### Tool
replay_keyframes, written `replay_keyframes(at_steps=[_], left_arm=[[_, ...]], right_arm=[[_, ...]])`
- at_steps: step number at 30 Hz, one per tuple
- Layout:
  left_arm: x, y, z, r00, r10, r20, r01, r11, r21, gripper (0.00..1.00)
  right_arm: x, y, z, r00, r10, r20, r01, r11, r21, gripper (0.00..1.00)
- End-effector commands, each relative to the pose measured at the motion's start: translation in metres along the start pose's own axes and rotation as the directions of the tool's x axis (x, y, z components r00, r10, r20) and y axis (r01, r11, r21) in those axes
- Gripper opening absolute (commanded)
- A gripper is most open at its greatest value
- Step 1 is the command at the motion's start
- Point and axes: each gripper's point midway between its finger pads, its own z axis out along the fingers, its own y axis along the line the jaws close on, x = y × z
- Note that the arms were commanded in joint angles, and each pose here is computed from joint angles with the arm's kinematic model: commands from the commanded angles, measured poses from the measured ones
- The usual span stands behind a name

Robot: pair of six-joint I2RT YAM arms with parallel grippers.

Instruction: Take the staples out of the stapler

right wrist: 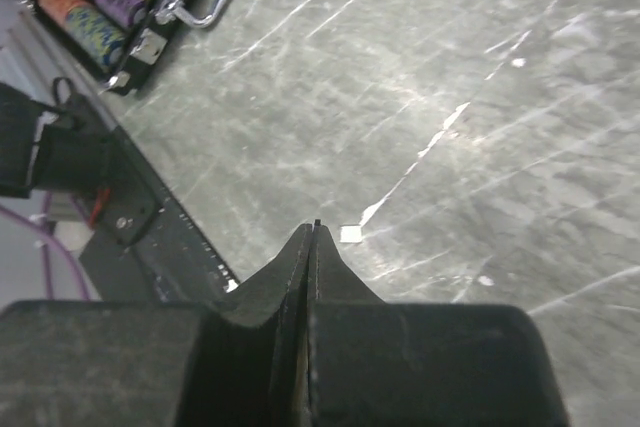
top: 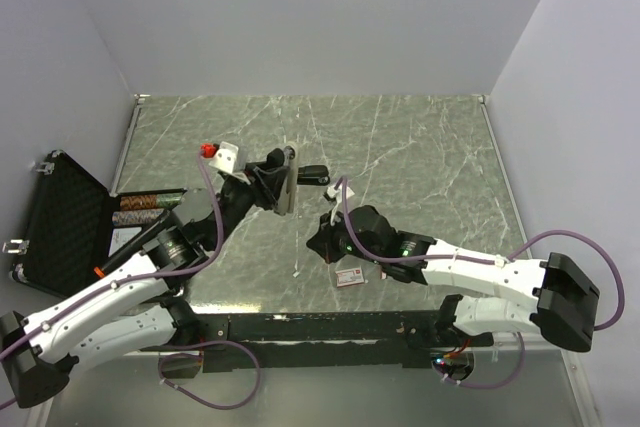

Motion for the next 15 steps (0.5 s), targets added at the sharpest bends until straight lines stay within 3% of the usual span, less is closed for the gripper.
replay_keyframes(at_steps=[1,15], left_arm=[[-0.048,-0.026,-0.010,0.993,-0.079,0.088,0.069,0.991,0.113,0.01],[-0.022,-0.077,-0.042,0.995,-0.072,-0.076,0.097,0.904,0.415,0.01]], right_arm=[[-0.053,0.005,-0.005,0.991,-0.051,0.124,0.048,0.999,0.021,0.00],[-0.117,-0.008,-0.031,0.966,-0.086,0.244,0.086,0.996,0.014,0.00]])
